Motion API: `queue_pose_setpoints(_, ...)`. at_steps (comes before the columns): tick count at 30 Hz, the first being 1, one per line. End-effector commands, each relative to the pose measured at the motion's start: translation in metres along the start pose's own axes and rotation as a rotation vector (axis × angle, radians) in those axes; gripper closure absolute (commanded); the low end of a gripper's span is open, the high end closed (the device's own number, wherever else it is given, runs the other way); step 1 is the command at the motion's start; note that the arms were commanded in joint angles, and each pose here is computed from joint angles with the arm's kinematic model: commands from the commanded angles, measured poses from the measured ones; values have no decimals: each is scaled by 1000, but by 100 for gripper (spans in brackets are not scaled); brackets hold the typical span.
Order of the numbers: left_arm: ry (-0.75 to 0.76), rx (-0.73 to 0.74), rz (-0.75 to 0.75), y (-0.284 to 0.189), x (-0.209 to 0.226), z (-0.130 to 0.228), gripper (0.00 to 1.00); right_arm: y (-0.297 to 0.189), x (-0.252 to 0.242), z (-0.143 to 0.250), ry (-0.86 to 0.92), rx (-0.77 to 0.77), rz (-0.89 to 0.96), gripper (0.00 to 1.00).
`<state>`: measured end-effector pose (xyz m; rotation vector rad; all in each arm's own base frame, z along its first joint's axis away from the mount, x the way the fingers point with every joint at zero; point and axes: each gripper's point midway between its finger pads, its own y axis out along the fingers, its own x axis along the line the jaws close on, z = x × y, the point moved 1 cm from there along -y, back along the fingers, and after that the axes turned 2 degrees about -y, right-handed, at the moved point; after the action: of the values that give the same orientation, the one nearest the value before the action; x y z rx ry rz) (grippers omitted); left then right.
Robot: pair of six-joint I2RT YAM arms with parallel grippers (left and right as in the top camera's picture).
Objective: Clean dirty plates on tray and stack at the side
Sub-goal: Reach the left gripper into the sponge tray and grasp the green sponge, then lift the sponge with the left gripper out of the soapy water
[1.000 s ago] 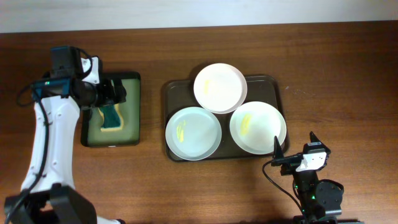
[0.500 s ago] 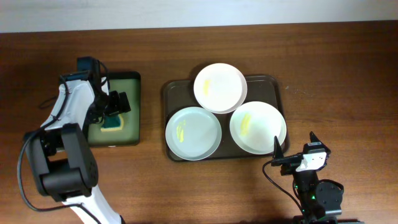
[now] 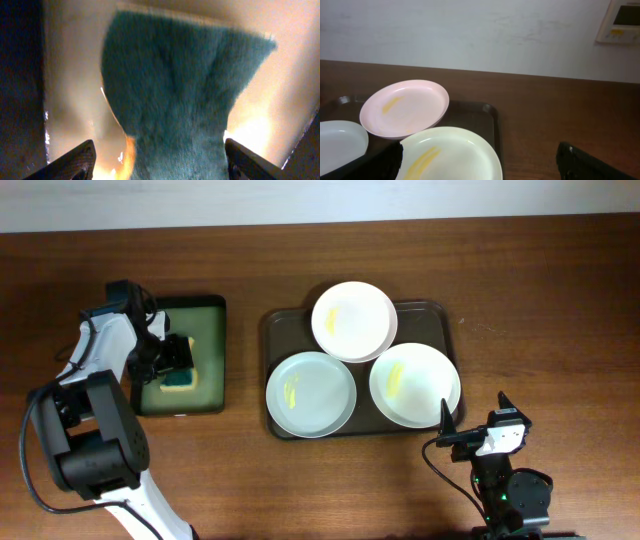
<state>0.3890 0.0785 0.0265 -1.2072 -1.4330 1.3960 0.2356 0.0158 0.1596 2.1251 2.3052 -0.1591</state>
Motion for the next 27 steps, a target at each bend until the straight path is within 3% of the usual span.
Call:
queue_pose_setpoints(1,51,-11,28,9,-3,-1,14,0,-2,3,-2,4,12,2)
queue_pose_setpoints(5,120,-8,93,15,-12,5,12,0,-2,3,-2,4,12,2)
queue_pose_setpoints(6,121,-15,92,15,-12,3,23,0,-2,3,-2,4,12,2)
queue_pose_setpoints(7,121,-21,90,15,-12,1,44,0,-2,3,-2,4,12,2)
queue_pose_setpoints(8,122,-27,88,15,-12,0,71,0,-2,3,-2,4,12,2)
queue_pose_setpoints(9,123,-40,87,15,-12,-3,83,0,-2,3,-2,4,12,2)
queue_pose_setpoints(11,124,-46,87,15,-12,-5,93,0,-2,3,-2,4,12,2)
queue_pose_setpoints(12,124,-46,87,15,-12,-5,91,0,-2,3,-2,4,12,2)
queue_pose_setpoints(13,124,-46,87,15,-12,-5,70,0,-2,3,-2,4,12,2)
queue_pose_setpoints(14,125,-49,87,15,-12,-5,18,0,-2,3,-2,4,12,2)
queue_pose_setpoints(15,126,-63,86,15,-12,-8,1,0,-2,3,-2,4,12,2)
queue_pose_setpoints(21,131,-102,85,14,-12,-18,1,0,-2,3,-2,4,12,2)
queue_pose_setpoints(22,132,-102,86,14,-13,-18,11,0,-2,3,-2,4,12,2)
queue_pose_setpoints(23,131,-102,86,14,-13,-18,34,0,-2,3,-2,4,12,2)
queue_pose_setpoints(24,131,-102,85,14,-13,-18,81,0,-2,3,-2,4,12,2)
queue_pose_setpoints(25,132,-103,85,14,-13,-18,100,0,-2,3,-2,4,12,2)
queue_pose_setpoints(27,132,-105,85,14,-13,-18,99,0,-2,3,-3,4,12,1)
